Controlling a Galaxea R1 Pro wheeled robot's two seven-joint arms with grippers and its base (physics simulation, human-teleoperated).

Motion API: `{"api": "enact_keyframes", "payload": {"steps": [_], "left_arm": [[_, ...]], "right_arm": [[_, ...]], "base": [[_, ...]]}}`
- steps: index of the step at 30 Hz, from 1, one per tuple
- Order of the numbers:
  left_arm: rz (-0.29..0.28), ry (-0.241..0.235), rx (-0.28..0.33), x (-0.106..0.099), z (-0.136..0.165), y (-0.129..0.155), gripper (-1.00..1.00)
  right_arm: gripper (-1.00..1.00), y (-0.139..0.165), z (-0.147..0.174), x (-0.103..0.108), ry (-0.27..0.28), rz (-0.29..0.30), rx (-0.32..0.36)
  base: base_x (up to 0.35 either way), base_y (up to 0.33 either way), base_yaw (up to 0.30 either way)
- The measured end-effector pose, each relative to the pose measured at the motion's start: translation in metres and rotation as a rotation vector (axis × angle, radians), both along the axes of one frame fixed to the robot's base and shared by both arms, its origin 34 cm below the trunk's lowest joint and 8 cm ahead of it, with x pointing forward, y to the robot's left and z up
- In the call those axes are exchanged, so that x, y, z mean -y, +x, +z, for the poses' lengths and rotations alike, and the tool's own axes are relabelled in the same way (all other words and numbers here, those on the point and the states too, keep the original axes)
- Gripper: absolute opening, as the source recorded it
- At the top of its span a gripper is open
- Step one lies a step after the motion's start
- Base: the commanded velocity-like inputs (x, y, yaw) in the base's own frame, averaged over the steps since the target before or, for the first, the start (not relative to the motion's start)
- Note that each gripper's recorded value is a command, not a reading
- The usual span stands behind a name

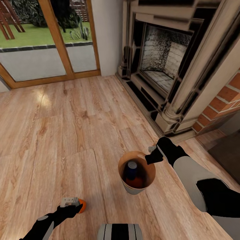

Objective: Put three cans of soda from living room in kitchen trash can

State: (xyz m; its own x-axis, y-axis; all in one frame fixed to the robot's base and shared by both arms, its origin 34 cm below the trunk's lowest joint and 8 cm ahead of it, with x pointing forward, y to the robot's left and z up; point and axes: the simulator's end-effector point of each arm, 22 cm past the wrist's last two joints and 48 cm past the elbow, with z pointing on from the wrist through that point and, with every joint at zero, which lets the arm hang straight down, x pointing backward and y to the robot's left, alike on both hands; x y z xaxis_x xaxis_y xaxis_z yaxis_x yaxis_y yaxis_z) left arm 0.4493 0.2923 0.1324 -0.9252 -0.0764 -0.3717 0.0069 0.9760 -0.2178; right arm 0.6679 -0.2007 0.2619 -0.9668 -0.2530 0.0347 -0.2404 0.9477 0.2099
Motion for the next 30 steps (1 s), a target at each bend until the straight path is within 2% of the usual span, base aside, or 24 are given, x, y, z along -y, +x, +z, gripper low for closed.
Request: {"api": "enact_keyframes", "payload": {"steps": [16, 17, 30], "left_arm": [[0.004, 0.004, -0.003, -0.0012, -0.0009, -0.0013, 1.00], [0.004, 0.004, -0.004, -0.0013, -0.0011, -0.0017, -1.00], [0.008, 0.008, -0.009, -0.0017, -0.0023, -0.0035, -1.00]], "right_arm": [[-1.00, -0.0010, -0.0009, 0.0008, -0.004, 0.002, -0.002], [-1.00, -0.0011, -0.0008, 0.0006, -0.003, 0.002, -0.002], [-1.00, -0.0012, -0.0007, -0.0003, -0.003, 0.004, -0.002]], "base": [[0.006, -0.001, 0.000], [0.000, 0.000, 0.000], [0.000, 0.000, 0.000]]}}
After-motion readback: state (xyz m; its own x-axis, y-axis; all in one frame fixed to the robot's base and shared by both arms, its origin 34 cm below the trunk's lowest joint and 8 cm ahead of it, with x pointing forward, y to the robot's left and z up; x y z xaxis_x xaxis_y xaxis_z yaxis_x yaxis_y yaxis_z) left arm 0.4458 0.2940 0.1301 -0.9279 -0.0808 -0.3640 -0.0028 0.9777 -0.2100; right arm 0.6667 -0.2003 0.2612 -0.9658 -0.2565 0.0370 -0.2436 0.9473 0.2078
